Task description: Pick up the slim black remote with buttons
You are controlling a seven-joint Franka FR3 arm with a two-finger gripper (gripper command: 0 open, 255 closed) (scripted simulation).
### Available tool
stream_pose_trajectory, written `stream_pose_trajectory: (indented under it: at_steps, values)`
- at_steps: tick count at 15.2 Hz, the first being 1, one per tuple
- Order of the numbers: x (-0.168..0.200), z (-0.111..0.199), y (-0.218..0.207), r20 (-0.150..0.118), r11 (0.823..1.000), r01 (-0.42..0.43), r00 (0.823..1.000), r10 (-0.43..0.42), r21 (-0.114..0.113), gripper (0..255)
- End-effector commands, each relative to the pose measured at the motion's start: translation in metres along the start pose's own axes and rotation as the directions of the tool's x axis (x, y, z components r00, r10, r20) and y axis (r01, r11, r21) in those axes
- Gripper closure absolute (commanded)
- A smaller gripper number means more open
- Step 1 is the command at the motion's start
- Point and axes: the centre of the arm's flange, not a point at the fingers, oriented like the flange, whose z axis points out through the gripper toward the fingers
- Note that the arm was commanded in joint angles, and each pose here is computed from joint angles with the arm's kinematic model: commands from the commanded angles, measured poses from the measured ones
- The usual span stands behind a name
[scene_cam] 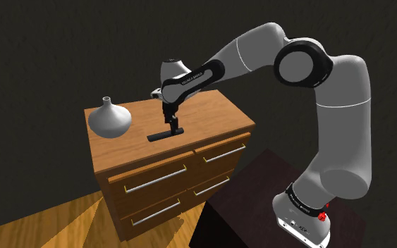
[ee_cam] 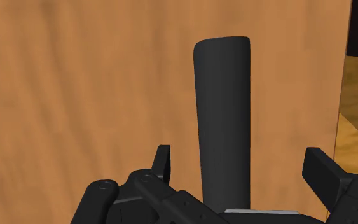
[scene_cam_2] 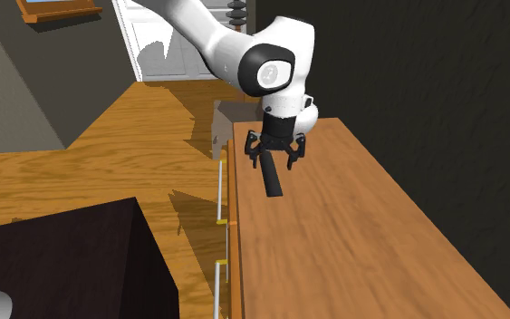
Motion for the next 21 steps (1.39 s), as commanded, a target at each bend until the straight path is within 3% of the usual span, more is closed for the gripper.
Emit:
stream_pose_trajectory:
  at_steps: [1, 6, 7, 16, 21]
  values:
    - [0.0, 0.011, 0.001, 0.0, 1.0, 0.003, 1.0, -0.003, 0.0, 0]
    - [0.001, 0.029, 0.002, 0.0, 1.0, 0.003, 1.0, -0.003, 0.0, 0]
    - [0.001, 0.03, 0.002, 0.0, 1.0, 0.003, 1.0, -0.003, 0.0, 255]
    - [0.001, 0.029, 0.002, 0.0, 1.0, 0.003, 1.0, -0.003, 0.0, 255]
    - [0.0, 0.003, 0.0, 0.0, 1.0, 0.003, 1.0, -0.003, 0.0, 255]
